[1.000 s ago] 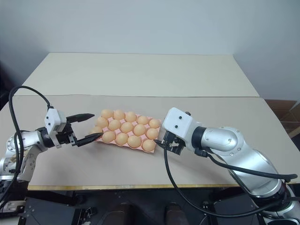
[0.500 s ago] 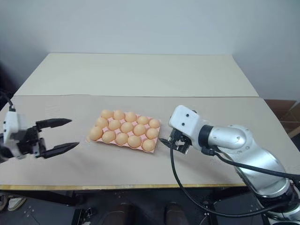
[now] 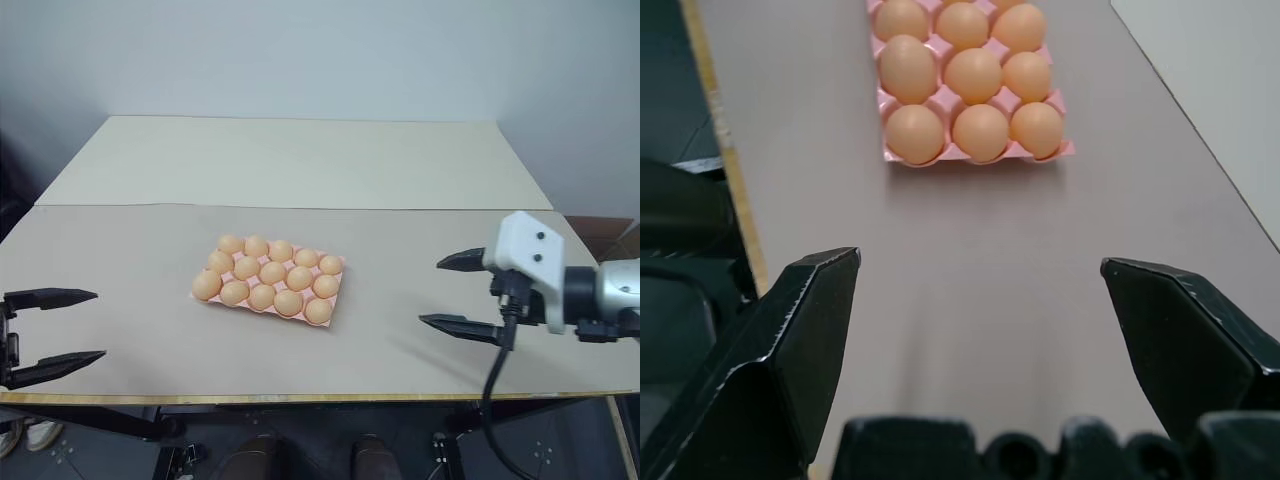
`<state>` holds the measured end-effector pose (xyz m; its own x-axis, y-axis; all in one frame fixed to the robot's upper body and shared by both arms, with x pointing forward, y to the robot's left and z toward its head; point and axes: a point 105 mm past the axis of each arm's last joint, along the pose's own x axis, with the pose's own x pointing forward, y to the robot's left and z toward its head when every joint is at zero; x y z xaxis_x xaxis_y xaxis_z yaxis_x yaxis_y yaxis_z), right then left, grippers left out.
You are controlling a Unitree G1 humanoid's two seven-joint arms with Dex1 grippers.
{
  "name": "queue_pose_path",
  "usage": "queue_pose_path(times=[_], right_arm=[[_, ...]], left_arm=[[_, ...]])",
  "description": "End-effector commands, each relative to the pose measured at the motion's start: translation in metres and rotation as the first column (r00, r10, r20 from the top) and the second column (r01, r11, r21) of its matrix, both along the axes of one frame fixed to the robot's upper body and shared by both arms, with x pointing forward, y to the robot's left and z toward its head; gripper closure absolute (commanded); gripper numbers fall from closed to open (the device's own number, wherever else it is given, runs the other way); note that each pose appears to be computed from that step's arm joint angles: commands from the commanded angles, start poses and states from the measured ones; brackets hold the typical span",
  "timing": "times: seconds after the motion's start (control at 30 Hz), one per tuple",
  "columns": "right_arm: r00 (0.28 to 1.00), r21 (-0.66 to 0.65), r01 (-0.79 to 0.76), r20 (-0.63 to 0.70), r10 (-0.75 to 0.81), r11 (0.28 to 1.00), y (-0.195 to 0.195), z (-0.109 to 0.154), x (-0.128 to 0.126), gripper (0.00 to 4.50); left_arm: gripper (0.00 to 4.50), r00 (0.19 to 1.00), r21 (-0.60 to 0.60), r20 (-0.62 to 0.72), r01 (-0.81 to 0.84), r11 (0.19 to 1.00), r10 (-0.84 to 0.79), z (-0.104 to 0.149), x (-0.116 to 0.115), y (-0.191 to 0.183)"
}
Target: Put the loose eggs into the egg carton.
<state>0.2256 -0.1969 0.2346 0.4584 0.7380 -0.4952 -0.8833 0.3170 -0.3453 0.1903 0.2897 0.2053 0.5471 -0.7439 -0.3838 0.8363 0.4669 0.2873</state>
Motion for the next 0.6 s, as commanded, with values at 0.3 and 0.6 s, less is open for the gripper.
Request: queue_pose_path(times=[0.3,0.6], right_arm=[[0.998,-0.051,-0.051,0.045,0.053,0.997,-0.006,0.003,-0.004,0.0],[0.998,-0.068,-0.05,0.046,0.053,0.996,-0.01,-0.001,0.001,0.0]], left_arm=[[0.03,0.997,0.047,0.059,-0.044,0.998,0.041,0.022,-0.011,0.0],[0.03,0.995,0.04,0.055,-0.089,0.995,0.086,0.026,-0.016,-0.001]])
